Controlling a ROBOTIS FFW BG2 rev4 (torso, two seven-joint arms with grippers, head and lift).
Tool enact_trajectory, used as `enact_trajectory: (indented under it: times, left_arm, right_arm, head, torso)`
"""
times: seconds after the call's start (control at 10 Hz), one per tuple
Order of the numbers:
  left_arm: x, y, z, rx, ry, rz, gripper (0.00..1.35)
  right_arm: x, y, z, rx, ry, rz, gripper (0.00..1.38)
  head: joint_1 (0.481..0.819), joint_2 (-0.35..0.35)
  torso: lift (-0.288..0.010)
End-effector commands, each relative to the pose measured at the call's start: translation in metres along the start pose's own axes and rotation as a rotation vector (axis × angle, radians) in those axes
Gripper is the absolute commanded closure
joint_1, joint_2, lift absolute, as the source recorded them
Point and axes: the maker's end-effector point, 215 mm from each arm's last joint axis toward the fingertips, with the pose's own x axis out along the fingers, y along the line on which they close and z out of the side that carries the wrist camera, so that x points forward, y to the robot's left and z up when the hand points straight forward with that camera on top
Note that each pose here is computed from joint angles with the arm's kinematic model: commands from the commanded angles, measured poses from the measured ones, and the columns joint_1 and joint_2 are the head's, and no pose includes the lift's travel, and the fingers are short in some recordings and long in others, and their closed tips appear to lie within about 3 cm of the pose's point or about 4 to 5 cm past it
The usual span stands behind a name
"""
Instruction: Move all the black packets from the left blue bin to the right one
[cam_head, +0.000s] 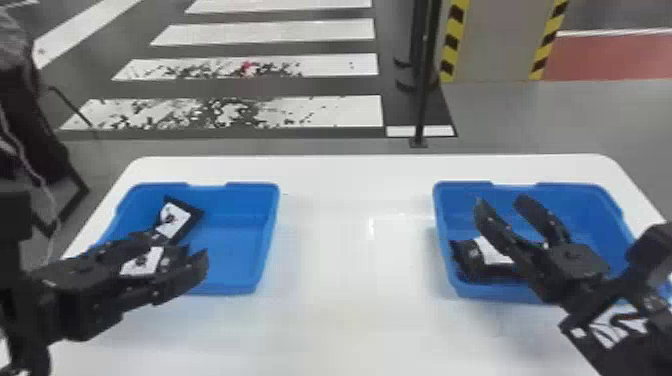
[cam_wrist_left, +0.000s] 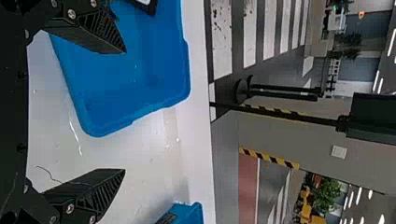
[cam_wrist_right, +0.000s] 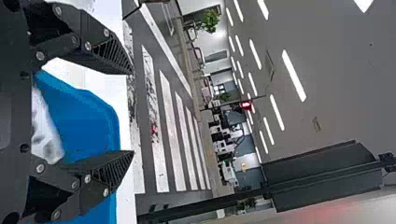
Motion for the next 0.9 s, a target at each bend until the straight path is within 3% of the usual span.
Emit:
enact_trajectory:
  times: [0.0, 0.4, 0.7, 0.8]
  left_arm:
    - [-0.009, 0.027, 0.003, 0.008, 0.0, 0.073, 0.16]
    - [-0.034, 0.103, 0.0, 0.009, 0.037, 0.28, 0.16]
    - [-0.026, 0.152, -0.012, -0.046, 0.078, 0.367, 0.16]
    - [-0.02, 0.167, -0.017, -0.078, 0.094, 0.389, 0.16]
  right_arm:
    - [-0.021, 0.015, 0.0, -0.028, 0.006, -0.003, 0.12]
    - [-0.076, 0.061, 0.011, -0.039, -0.015, -0.032, 0.12]
    - [-0.107, 0.07, 0.002, 0.012, 0.009, -0.066, 0.12]
    - [-0.111, 0.071, -0.002, 0.022, 0.018, -0.068, 0.12]
  head:
    - [0.695, 0.118]
    - [0.695, 0.242]
    - [0.695, 0.35]
    - [0.695, 0.35]
  torso:
    - [-0.185]
    - [-0.185]
    - [-0.185]
    - [-0.185]
